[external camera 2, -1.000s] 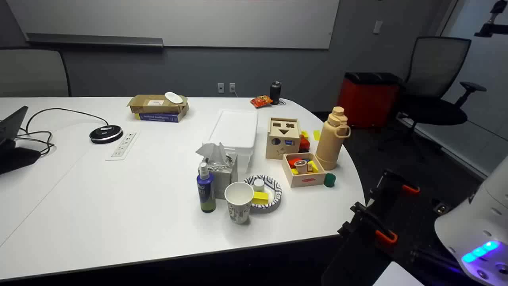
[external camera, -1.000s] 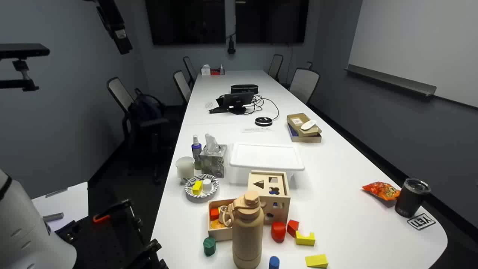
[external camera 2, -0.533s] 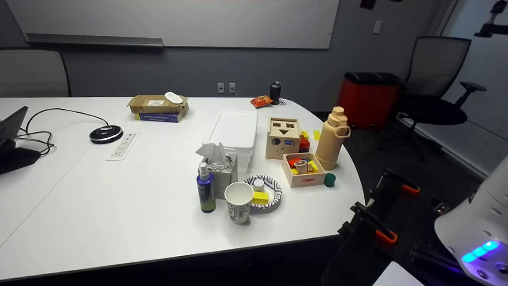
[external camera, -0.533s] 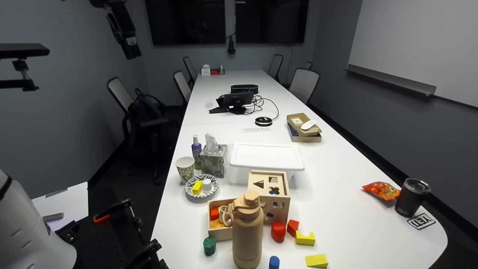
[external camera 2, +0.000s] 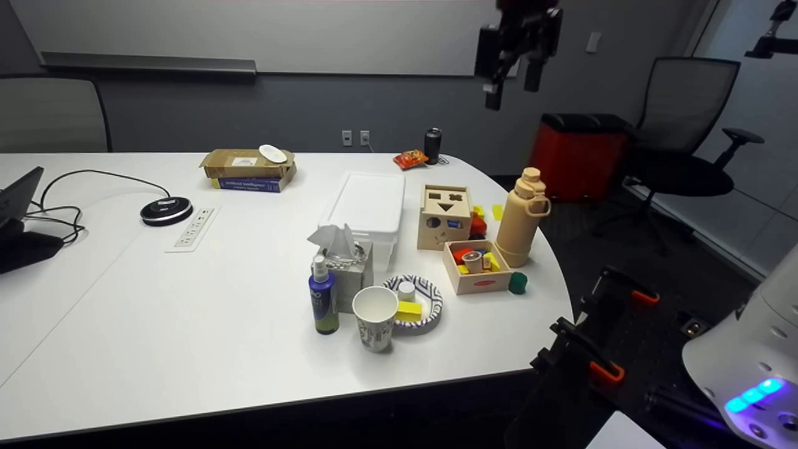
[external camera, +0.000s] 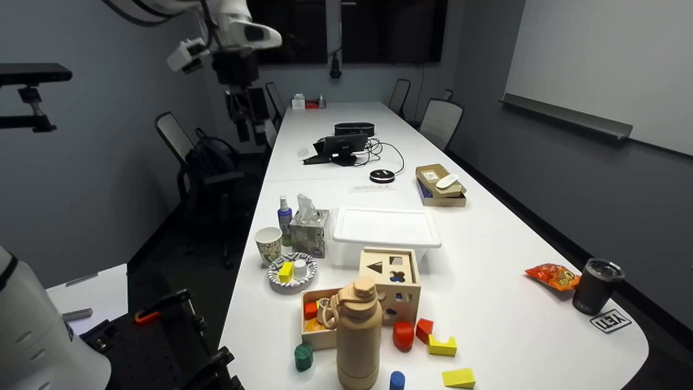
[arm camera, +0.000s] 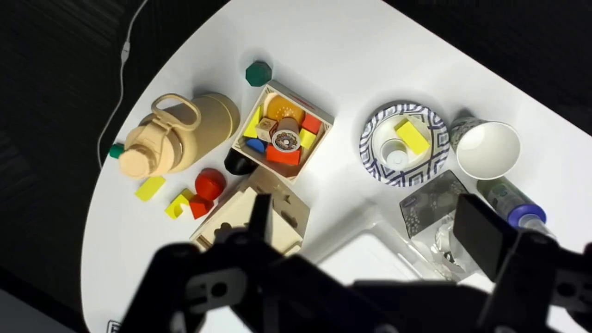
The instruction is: Put the white item in the box
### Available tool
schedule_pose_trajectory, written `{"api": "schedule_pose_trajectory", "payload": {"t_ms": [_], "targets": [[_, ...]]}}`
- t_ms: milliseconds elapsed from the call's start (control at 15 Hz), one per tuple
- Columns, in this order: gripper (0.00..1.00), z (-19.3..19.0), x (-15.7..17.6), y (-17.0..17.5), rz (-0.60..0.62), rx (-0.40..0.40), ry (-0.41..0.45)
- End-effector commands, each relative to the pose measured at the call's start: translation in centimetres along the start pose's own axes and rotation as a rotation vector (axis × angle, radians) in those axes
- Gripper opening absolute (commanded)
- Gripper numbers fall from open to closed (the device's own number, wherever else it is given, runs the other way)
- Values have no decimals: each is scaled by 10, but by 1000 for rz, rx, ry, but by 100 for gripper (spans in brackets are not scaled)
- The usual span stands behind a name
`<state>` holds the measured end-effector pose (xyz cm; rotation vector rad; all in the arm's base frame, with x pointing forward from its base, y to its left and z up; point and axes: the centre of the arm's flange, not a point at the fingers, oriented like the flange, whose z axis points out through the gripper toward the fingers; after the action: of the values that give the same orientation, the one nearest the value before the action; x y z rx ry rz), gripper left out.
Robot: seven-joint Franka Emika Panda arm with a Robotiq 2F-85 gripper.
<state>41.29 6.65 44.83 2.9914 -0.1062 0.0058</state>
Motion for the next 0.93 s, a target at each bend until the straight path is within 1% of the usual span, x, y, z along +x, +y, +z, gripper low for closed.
{"api": "schedule_pose_trajectory", "payload": {"t_ms": [0,200,400,667,867], "targets": [[100,74,66,-4,-49,-3,-63],[100,146,92,-10,-78,14,-113],[100,205,111,-21,-134,67,-162],[100,260,129,-48,-210,108,-222],[100,290,129,-74,-255,120,-263]]}}
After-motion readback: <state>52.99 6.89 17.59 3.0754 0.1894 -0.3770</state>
